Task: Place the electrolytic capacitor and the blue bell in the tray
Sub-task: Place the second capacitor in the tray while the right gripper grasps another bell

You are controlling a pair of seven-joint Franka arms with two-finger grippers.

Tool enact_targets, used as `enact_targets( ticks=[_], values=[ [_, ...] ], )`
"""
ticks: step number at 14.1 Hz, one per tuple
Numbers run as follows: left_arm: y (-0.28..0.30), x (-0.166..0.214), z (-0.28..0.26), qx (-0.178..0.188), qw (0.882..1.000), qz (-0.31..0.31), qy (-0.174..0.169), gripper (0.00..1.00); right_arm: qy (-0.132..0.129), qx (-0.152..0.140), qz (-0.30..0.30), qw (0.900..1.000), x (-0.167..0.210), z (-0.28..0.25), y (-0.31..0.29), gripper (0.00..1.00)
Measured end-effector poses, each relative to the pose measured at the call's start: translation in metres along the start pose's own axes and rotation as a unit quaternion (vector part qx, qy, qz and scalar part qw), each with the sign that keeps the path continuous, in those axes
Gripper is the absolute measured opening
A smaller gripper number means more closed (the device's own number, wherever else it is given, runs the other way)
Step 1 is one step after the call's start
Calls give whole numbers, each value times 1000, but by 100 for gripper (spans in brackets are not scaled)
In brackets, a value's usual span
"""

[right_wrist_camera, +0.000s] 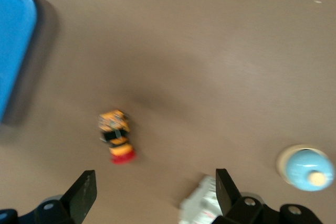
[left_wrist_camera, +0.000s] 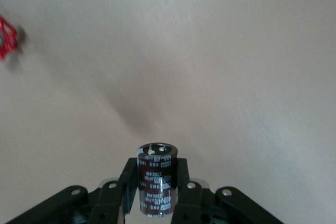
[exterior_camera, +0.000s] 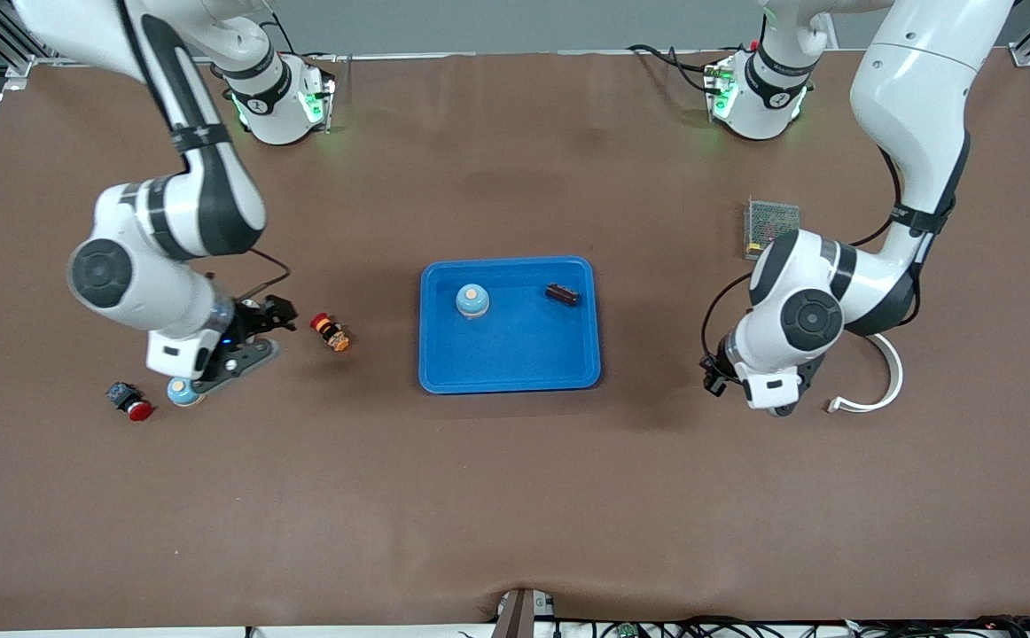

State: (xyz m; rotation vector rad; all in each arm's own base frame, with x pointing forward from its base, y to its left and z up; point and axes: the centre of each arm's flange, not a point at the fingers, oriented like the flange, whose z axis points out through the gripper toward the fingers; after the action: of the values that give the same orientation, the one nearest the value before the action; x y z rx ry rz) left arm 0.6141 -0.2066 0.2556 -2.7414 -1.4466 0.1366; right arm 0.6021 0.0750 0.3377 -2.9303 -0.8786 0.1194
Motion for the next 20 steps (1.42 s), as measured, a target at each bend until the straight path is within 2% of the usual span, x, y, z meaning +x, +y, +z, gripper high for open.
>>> enact_targets(
  ticks=[4, 7, 11, 15, 20],
  values=[
    [13, -40, -7, -8, 999, -34, -7, 34, 7, -4, -68, 998, -39, -3, 70, 100],
    [20, -70, -9, -10, 999, -48, -6, 34, 7, -38, -105, 994, -56, -1, 103, 100],
    [31, -107, -11, -14, 997, -74, -7, 34, 15, -61, -157, 986, -57, 35, 126, 100],
    [52, -149, -2, -17, 993, -112, -16, 34, 11, -67, -178, 982, -68, 80, 153, 100],
    [69, -189, 21, -11, 992, -119, -28, 34, 9, -69, -189, 979, -78, 96, 167, 100]
  ],
)
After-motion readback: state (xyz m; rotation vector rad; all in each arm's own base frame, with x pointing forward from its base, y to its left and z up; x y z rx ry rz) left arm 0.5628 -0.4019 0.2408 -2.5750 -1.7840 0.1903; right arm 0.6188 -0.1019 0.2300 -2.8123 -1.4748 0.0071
